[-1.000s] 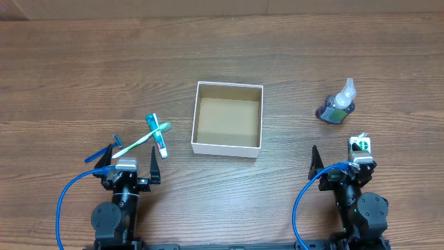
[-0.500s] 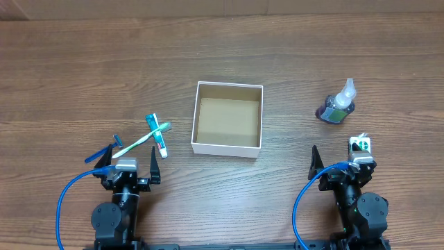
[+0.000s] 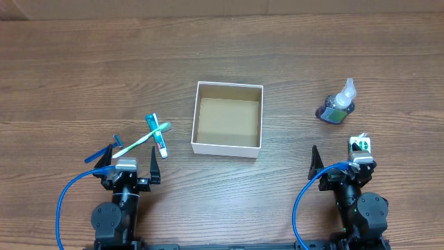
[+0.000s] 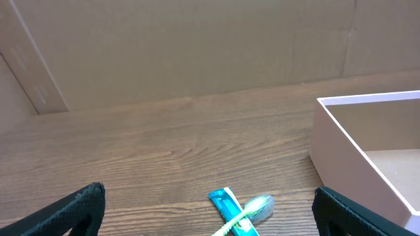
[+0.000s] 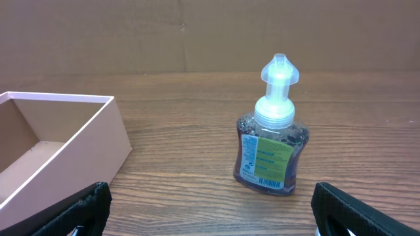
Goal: Pack container
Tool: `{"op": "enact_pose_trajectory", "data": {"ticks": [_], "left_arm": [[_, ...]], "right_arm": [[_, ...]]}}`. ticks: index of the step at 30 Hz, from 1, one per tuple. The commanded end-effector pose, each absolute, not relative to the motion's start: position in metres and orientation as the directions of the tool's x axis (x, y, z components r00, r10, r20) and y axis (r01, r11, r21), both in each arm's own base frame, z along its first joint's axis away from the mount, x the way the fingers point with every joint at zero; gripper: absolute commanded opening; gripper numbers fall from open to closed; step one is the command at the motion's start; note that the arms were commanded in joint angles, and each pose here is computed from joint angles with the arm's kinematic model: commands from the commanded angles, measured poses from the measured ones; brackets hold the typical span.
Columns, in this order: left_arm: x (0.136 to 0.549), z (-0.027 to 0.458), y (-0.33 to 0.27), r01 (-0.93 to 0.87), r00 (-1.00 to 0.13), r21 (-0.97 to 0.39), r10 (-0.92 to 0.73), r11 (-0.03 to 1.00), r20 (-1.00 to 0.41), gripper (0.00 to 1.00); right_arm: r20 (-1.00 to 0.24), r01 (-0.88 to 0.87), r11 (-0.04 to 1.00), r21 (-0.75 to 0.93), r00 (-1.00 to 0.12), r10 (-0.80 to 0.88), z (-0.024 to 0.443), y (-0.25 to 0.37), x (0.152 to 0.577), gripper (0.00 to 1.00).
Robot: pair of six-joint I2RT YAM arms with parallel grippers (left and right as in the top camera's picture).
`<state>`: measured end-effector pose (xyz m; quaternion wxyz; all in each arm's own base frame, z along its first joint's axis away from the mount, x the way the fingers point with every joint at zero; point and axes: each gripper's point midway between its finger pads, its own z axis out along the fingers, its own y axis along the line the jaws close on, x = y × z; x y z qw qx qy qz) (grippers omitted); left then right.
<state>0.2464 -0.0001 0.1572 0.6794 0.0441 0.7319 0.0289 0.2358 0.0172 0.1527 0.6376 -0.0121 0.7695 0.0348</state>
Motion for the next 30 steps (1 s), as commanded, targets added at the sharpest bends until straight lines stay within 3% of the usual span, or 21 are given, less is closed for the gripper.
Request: {"op": "enact_pose_trajectory", "data": {"ticks": [1,10,19,30], "left_arm": [[0.246,0.157,-0.002,0.035,-0.068,0.095,0.097,0.995,-0.993,1.0],[0.246,0.158,-0.002,0.036,-0.067,0.078,0.08,0.996,-0.995,1.0],[0.245,0.165,-0.008,0.051,-0.072,-0.182,-0.178,0.982,-0.981,1.0],[0.237,0.21,-0.007,0.02,-0.163,-0.214,-0.208,0.977,-0.964,1.0]], "right_arm": [[-0.984,-0.073,0.996,0.044,-0.173,0.03,0.155,0.019,0.236,1.0],[-0.984,-0.073,0.996,0.044,-0.173,0.031,0.155,0.019,0.236,1.0],[-0.98,-0.063,0.992,0.107,-0.173,0.095,0.157,0.019,0.236,1.0],[-0.959,-0.046,0.978,0.202,-0.213,0.188,0.184,0.021,0.24,1.0]]}}
